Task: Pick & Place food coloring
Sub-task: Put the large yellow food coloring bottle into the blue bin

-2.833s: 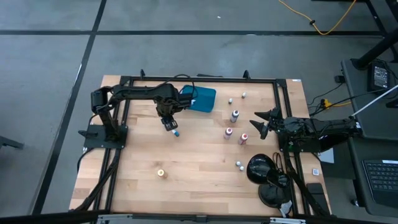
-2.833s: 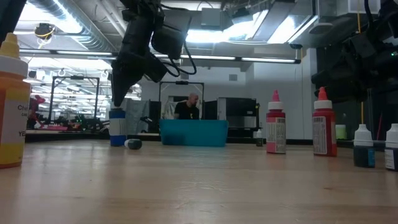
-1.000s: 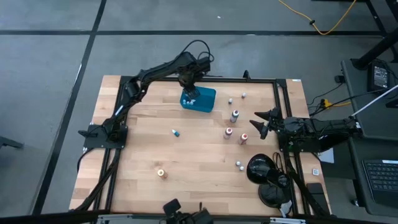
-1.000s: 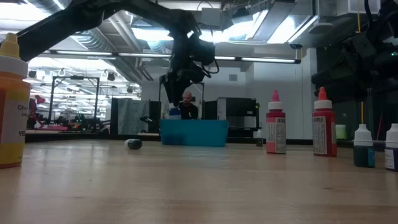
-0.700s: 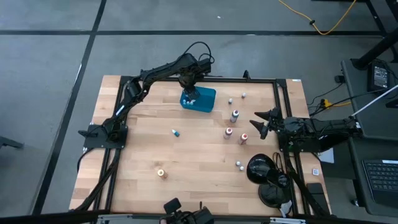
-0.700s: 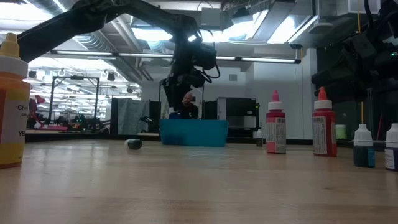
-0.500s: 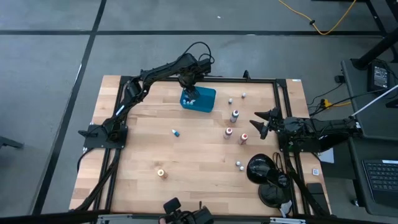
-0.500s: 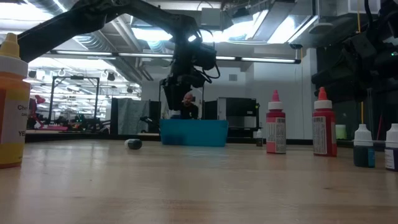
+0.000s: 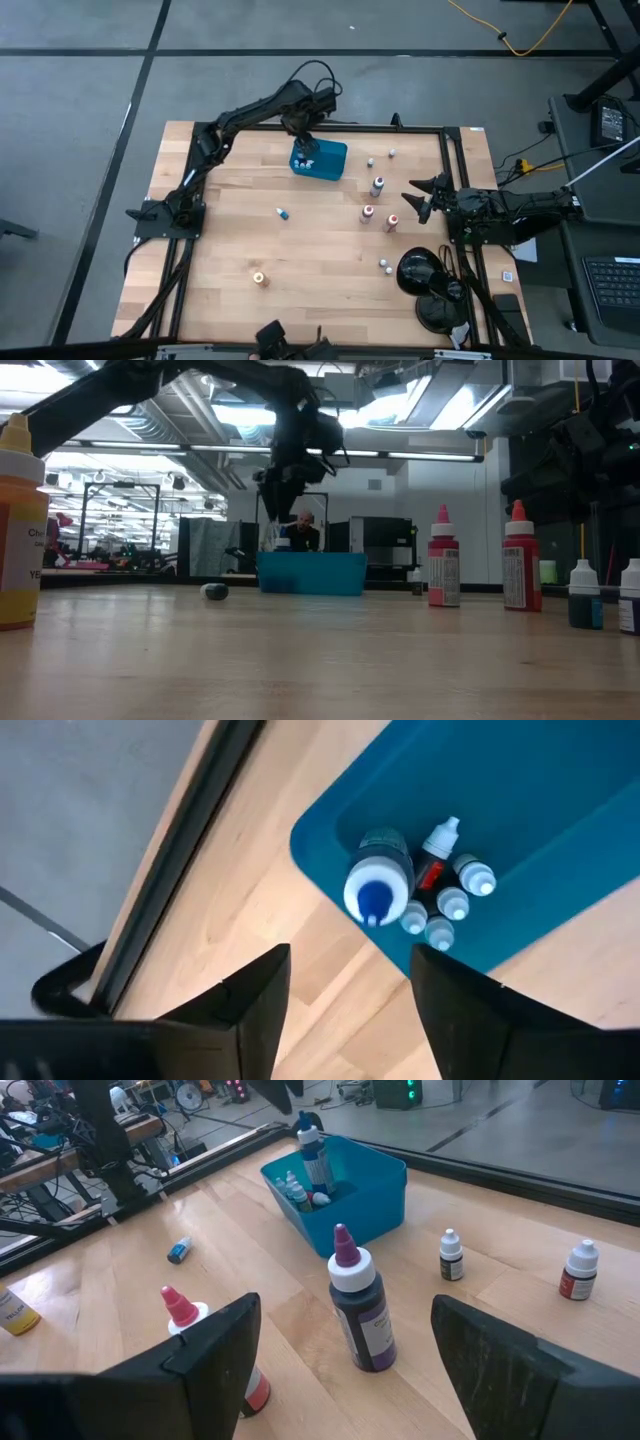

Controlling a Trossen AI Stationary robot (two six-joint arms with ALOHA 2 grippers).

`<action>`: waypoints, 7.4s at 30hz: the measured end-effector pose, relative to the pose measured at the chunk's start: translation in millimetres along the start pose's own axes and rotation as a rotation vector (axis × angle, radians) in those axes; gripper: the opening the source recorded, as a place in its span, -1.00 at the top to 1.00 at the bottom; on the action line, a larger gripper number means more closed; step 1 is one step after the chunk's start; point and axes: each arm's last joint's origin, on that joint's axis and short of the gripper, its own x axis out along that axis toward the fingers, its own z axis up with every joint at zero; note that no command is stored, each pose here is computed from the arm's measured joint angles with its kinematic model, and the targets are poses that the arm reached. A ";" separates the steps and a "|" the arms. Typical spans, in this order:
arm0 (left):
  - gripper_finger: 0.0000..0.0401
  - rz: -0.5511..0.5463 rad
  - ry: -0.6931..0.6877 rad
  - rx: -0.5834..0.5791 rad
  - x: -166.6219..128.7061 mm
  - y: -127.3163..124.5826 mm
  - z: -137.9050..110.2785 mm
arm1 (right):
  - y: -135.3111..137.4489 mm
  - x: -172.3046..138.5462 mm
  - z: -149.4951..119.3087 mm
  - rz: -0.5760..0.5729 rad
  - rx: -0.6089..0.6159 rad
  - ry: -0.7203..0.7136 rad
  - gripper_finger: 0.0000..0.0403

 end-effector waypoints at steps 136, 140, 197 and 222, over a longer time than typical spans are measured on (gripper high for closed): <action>0.41 -0.134 0.038 0.052 -87.9 -179.8 -193.2 | 0.0 0.0 -0.1 0.000 0.000 0.000 -0.46; 0.43 -0.179 -0.043 0.008 -105.2 -150.2 -166.0 | 0.0 0.1 -0.1 0.000 0.000 0.000 -0.46; 0.41 0.029 0.013 0.419 41.3 -36.6 29.8 | 0.0 0.0 -0.1 0.000 0.000 0.000 -0.46; 0.10 0.102 0.013 0.340 33.9 -43.1 26.5 | 0.0 0.1 -0.1 0.000 0.000 0.000 -0.46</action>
